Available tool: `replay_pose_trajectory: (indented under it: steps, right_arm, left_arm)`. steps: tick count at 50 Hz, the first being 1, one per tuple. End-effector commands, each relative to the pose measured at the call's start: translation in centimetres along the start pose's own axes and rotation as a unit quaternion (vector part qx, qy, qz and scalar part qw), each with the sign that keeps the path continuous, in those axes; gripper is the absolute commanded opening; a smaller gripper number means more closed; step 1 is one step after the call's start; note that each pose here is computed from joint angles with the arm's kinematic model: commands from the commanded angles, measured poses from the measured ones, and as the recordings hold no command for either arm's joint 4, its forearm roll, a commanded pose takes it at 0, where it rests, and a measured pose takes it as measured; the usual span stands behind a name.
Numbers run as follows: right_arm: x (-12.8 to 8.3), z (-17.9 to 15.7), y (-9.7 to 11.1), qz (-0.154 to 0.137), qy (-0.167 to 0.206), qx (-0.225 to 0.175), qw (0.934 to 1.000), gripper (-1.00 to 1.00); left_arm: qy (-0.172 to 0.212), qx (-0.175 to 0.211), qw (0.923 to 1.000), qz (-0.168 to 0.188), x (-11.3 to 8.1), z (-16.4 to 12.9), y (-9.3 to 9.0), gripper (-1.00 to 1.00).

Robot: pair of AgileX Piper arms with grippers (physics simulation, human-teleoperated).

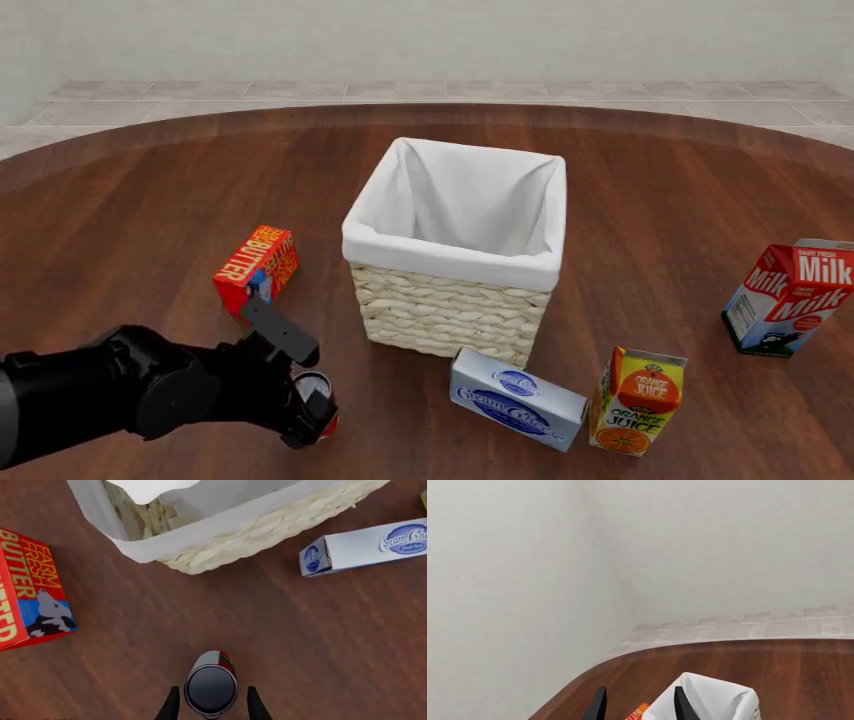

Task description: Pick up the alphabet soup and the tomato sauce, and put them in the basket.

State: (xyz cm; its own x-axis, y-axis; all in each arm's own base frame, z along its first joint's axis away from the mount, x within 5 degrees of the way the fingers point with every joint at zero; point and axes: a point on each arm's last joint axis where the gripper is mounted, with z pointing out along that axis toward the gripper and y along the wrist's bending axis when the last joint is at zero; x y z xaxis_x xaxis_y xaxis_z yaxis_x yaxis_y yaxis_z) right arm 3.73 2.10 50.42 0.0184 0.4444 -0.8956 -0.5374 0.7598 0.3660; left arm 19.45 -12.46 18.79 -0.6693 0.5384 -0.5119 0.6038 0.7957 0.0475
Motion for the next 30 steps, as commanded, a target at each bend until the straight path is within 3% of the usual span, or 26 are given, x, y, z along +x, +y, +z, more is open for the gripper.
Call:
replay_pose_trajectory:
  steps: [1,30]
  right_arm:
    - [0.01,0.01,0.00,0.000,0.000,-0.001,1.0000,1.00]
    - [-0.15,-0.12,0.06,0.000,-0.002,-0.001,1.0000,1.00]
  left_arm:
    - [0.003,-0.004,1.0000,-0.002,0.42,0.35,0.36,1.00]
    - [0.010,-0.005,0.9999,-0.007,1.23,1.33,0.40,1.00]
